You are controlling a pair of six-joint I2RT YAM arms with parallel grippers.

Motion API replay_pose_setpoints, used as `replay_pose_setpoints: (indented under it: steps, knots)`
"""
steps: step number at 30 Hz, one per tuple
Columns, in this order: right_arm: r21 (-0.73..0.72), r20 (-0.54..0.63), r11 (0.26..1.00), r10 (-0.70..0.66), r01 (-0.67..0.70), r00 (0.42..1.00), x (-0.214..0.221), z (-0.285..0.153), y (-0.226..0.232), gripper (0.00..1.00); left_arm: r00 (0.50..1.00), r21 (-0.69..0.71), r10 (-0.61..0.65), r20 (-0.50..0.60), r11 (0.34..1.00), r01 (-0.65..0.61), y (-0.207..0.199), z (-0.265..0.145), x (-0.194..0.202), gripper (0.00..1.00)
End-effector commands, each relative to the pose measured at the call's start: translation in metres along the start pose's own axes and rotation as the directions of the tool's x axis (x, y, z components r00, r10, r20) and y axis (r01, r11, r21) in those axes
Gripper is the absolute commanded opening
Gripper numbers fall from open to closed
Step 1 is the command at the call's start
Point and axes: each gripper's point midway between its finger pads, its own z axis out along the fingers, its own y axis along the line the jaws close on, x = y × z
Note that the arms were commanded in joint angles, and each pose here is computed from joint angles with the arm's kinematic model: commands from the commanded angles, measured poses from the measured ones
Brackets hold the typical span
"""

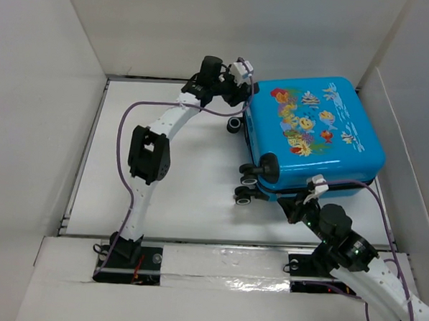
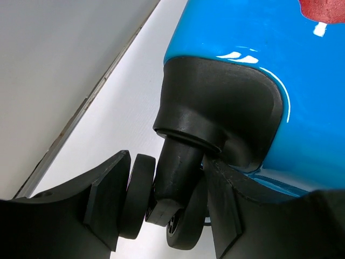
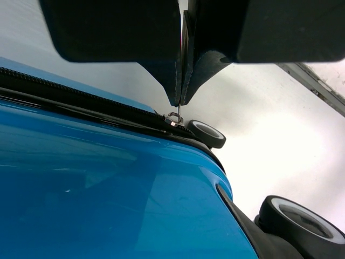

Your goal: Pack the luggage

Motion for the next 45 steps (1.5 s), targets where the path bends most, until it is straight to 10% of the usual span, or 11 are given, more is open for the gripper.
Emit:
replay_pose_setpoints:
  steps: [1, 10, 21, 37, 42, 45]
  knots:
    - [-0.053, 0.141, 0.998, 0.032, -0.025, 0.989, -0.044, -0.008, 0.015, 0.0, 0.999, -0.075, -0.045, -0.023, 0.996, 0.043, 0.014, -0.009, 0.015, 0.0]
    - [0.003, 0.185, 0.999, -0.036, 0.036, 0.982, -0.064, -0.004, 0.009, 0.0, 0.986, -0.168, -0.164, -0.02, 0.973, 0.159, 0.034, -0.057, 0.054, 0.0]
    - [0.047, 0.242, 0.993, -0.115, 0.107, 0.963, -0.105, 0.026, 0.002, 0.0, 0.924, -0.267, -0.275, 0.266, 0.9, 0.345, 0.004, -0.146, 0.025, 0.0]
    - [0.072, 0.222, 0.995, -0.087, 0.073, 0.971, -0.1, 0.027, -0.046, 0.0, 0.779, -0.263, -0.456, 0.431, 0.762, 0.592, -0.192, -0.245, 0.039, 0.0]
    - [0.084, 0.21, 0.994, -0.085, 0.069, 0.974, -0.099, 0.029, -0.053, 0.0, 0.786, -0.304, -0.433, 0.441, 0.752, 0.585, -0.203, -0.27, 0.004, 0.6]
    - [0.091, 0.211, 0.992, -0.1, 0.083, 0.972, -0.109, 0.031, -0.055, 0.0, 0.814, -0.259, -0.414, 0.407, 0.803, 0.537, -0.233, -0.265, -0.024, 0.66]
